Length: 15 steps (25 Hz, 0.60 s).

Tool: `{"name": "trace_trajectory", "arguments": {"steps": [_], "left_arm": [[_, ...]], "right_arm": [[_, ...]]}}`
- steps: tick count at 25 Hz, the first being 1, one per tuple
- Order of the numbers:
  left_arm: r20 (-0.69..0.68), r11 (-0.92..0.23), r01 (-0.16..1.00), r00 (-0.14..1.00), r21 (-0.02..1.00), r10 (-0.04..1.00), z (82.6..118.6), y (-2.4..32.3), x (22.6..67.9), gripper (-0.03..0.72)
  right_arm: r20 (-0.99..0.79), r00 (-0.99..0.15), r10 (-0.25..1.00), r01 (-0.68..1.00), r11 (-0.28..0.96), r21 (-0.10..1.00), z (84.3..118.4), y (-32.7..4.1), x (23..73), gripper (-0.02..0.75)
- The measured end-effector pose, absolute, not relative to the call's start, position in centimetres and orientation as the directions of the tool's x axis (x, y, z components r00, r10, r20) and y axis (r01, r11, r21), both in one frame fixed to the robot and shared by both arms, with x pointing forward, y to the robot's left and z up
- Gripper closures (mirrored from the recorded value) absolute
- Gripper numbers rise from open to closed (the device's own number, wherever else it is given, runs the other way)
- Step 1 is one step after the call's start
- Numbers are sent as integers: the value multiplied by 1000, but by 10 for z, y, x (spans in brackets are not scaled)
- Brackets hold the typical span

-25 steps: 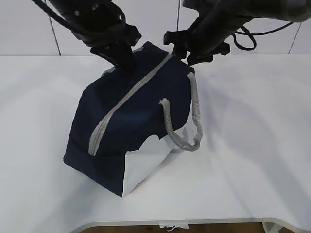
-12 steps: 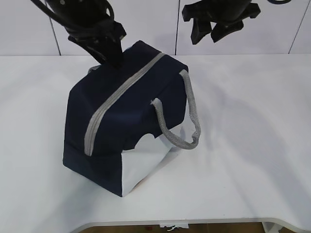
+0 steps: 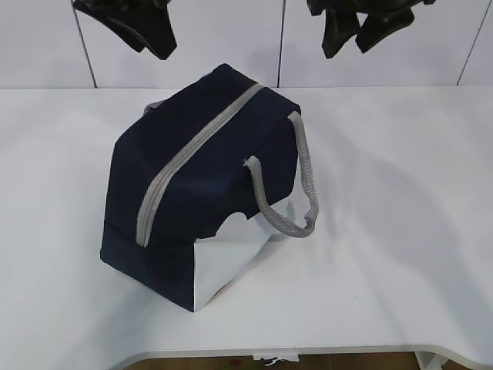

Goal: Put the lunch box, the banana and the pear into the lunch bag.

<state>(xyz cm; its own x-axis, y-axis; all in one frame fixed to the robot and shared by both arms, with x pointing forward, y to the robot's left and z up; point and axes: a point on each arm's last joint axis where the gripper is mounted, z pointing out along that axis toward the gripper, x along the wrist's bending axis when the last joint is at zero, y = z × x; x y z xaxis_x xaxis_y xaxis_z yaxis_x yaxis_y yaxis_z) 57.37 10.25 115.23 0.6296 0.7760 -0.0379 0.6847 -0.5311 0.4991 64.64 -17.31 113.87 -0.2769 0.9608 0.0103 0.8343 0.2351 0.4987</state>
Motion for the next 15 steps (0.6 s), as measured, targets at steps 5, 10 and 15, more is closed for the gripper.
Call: {"name": "trace_trajectory", "arguments": {"steps": [5,10,15], "left_arm": [[6,-519,684,602,513,799,1169,122,548,375],[28,-514,674,593,531,805,1186,154,495,376],[33,-507,658,592,557,805,1195,176,456,387]], "right_arm": [[11,-277,961,823,232,518,1164,-185,607,322],[11,-277,961,828,233,510,1176,-201,555,322],[17,-279,960,812,226,538,1189,-220,492,323]]}}
